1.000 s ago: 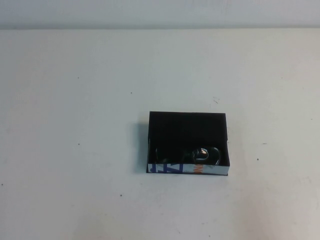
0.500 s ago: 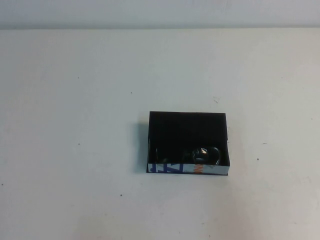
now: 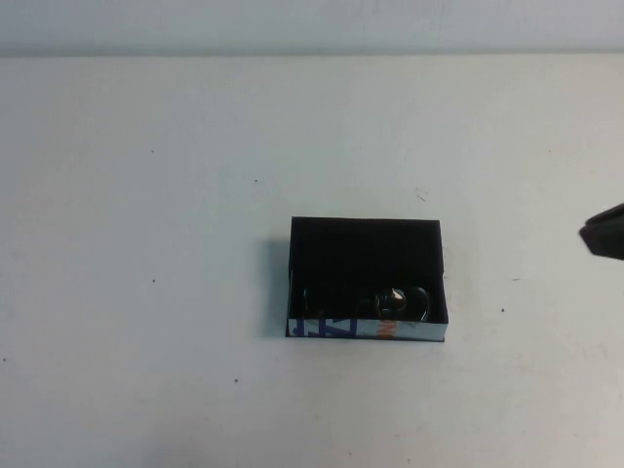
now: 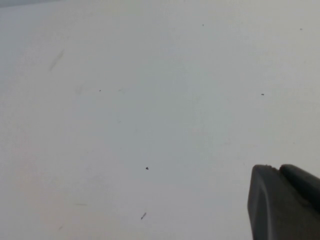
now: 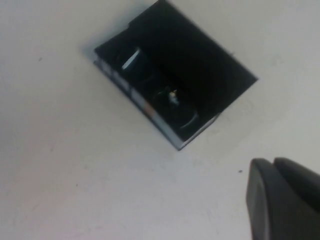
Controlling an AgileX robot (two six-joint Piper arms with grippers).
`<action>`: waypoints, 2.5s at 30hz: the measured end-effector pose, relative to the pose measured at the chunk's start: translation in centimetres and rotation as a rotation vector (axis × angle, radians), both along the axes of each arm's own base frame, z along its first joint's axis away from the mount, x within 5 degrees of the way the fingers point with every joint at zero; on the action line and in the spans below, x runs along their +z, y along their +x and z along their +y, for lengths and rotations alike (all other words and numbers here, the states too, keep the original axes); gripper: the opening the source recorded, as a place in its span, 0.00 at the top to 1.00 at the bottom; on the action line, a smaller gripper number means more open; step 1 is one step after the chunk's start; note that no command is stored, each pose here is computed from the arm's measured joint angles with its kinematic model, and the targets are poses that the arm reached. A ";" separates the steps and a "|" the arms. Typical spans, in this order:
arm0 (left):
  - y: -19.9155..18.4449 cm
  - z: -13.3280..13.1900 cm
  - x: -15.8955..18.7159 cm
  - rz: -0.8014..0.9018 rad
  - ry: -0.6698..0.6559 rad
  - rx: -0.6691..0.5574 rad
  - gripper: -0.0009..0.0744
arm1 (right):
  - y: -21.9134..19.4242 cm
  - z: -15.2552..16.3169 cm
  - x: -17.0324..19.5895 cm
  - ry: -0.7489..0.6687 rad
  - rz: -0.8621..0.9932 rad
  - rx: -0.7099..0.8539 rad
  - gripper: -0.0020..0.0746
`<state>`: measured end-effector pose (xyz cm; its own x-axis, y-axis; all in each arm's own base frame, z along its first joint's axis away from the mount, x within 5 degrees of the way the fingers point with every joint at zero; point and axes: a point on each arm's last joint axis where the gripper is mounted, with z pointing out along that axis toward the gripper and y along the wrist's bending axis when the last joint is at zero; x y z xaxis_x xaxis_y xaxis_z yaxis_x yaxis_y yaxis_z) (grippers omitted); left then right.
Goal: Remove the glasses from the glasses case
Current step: Pick up the glasses from the glasses case
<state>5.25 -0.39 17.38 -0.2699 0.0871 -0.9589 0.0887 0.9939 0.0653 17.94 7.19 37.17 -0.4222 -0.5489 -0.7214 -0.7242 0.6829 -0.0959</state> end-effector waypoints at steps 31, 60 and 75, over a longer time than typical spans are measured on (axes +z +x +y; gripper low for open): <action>0.0 0.0 0.0 0.000 0.000 0.000 0.99 | 16.2 18.1 -13.2 -0.562 0.268 0.705 0.52; 0.0 0.0 0.0 0.000 0.000 0.000 0.99 | 18.1 18.9 -17.0 -0.520 0.266 0.652 0.53; 0.0 0.0 0.0 0.000 0.000 0.000 0.99 | 18.6 18.6 -15.4 -0.504 0.323 0.600 0.94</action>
